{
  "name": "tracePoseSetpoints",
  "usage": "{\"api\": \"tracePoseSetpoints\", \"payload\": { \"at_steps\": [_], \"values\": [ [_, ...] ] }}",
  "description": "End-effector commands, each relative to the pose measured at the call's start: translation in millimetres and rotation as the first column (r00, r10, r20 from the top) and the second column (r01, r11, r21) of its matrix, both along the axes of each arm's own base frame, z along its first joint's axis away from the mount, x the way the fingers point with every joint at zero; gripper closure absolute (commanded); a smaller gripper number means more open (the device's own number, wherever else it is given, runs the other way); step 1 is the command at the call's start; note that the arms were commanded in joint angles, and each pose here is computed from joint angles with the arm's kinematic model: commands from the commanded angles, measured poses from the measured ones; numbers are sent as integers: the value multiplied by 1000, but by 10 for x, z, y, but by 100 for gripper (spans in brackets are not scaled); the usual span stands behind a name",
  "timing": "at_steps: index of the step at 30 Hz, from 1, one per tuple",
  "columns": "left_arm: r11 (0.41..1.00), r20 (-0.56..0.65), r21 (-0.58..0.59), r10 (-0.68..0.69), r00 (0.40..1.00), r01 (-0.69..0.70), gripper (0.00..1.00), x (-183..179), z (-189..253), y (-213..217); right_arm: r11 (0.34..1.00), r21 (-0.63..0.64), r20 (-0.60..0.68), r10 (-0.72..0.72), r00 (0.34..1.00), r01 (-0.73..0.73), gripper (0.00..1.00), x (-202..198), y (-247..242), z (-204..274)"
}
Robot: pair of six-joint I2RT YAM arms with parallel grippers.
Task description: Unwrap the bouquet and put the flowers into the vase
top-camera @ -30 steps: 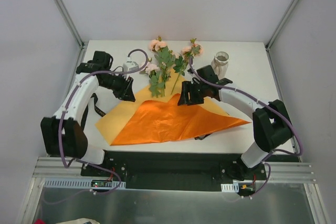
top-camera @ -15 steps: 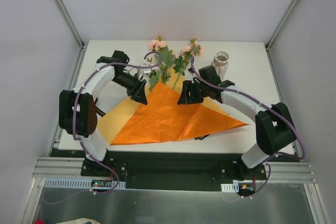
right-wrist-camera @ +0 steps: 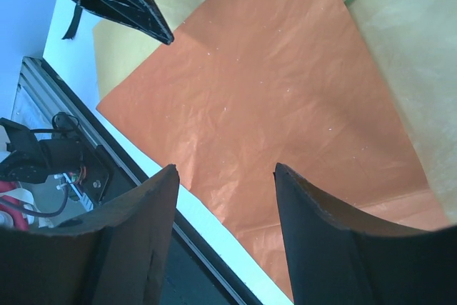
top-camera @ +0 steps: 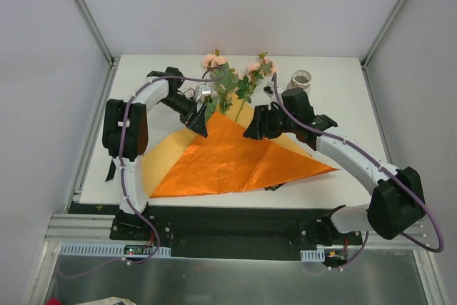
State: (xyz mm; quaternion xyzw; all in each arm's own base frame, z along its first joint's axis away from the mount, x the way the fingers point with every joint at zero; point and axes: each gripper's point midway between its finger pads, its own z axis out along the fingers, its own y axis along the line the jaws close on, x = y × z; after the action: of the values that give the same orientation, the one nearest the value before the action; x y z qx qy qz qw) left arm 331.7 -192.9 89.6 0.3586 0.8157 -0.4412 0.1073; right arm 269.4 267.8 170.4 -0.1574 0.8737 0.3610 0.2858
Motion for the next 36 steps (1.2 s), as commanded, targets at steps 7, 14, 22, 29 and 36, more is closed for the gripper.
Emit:
{"api": "tracePoseSetpoints", "payload": {
  "at_steps": [7, 14, 22, 29, 36],
  "values": [
    [998, 70, 50, 29, 997, -32, 4, 237, -15, 33, 997, 72, 52, 10, 999, -14, 41, -39, 70, 263],
    [997, 21, 67, 24, 999, -25, 4, 201, -217, 17, 997, 78, 52, 8, 999, -12, 45, -48, 70, 272],
    [997, 19, 77, -19, 1000, 18, 21, 125, -284, -76, 996, 93, 52, 10, 999, -15, 53, -23, 110, 311],
    [995, 40, 98, -21, 999, 17, 55, 131, -253, -63, 994, 109, 64, 12, 998, -19, 60, -8, 133, 381],
    [993, 61, 112, -29, 998, 22, 100, 140, -219, -76, 993, 115, 68, 9, 998, -17, 65, -6, 131, 416]
  ]
}}
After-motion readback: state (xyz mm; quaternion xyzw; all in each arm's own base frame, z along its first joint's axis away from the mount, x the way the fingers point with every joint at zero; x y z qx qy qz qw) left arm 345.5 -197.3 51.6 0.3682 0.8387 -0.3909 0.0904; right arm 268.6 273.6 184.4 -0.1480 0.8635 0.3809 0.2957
